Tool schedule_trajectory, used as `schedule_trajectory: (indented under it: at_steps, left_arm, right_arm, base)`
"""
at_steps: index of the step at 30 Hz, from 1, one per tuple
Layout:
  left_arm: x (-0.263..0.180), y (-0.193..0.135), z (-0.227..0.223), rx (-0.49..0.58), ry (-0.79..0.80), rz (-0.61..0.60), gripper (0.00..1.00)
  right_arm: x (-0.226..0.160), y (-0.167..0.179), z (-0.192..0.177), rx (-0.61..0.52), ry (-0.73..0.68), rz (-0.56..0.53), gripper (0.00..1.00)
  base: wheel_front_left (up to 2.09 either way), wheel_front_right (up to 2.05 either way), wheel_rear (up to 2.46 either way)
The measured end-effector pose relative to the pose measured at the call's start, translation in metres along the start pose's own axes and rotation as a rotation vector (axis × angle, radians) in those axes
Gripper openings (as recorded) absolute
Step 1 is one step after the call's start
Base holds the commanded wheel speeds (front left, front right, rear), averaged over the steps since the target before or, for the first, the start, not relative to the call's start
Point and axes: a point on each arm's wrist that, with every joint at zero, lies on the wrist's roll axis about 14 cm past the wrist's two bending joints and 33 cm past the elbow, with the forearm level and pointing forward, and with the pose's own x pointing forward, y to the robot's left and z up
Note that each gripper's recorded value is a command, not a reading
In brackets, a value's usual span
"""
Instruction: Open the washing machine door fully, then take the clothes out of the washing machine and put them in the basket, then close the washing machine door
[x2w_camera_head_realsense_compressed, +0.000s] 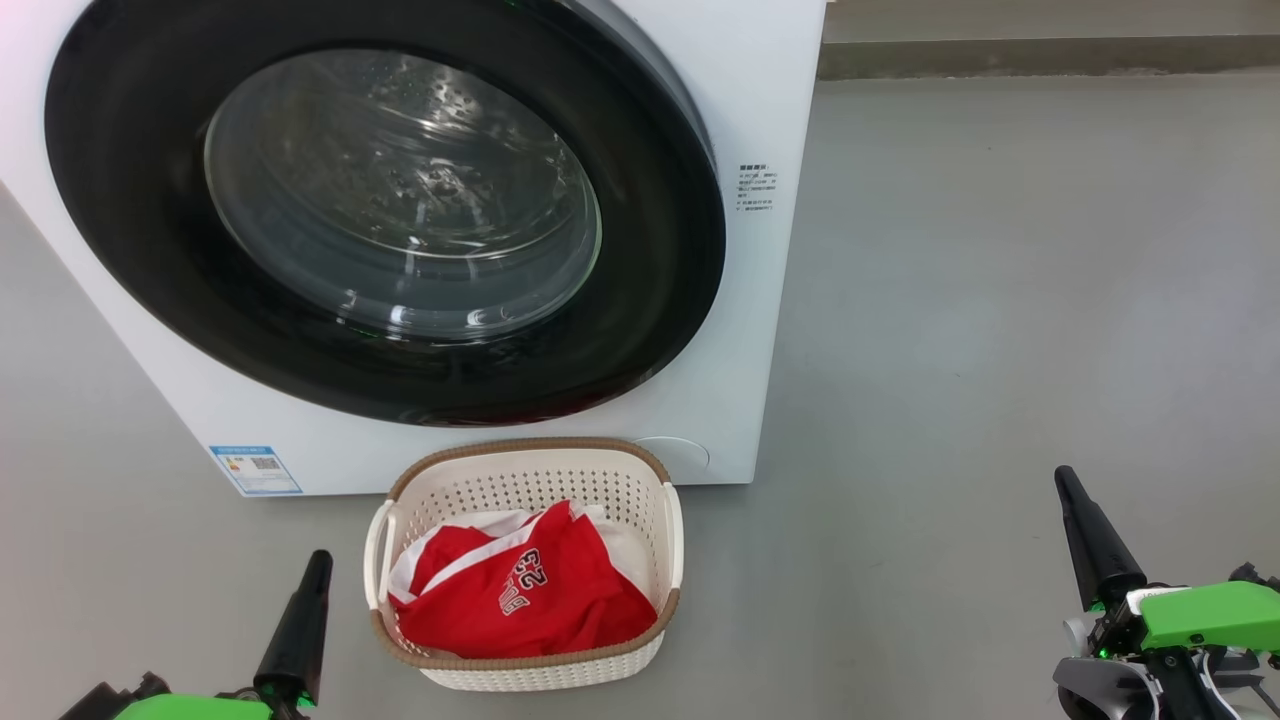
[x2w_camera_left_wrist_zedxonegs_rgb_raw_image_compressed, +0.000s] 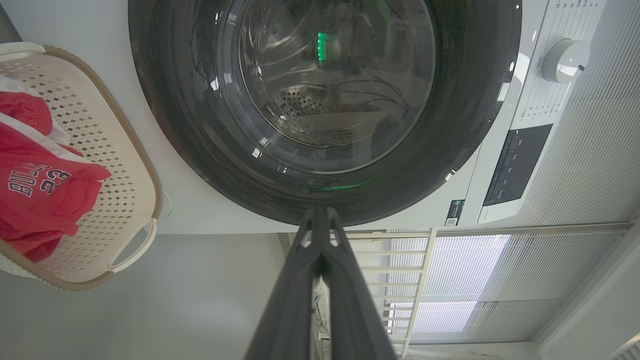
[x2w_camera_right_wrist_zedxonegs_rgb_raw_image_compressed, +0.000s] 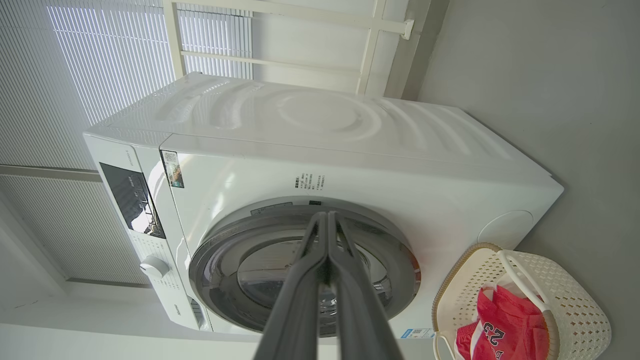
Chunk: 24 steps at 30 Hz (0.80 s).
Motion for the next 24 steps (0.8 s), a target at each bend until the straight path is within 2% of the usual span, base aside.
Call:
schedule_trajectory:
  at_steps: [24]
  left_arm:
    - [0.0,0.0001,0.0001,0.0,0.0,0.0,0.0]
  right_arm:
    - [0.0,0.0001,0.0,0.0,0.0,0.0,0.0]
  base:
    - [0.0,0.0,0.0]
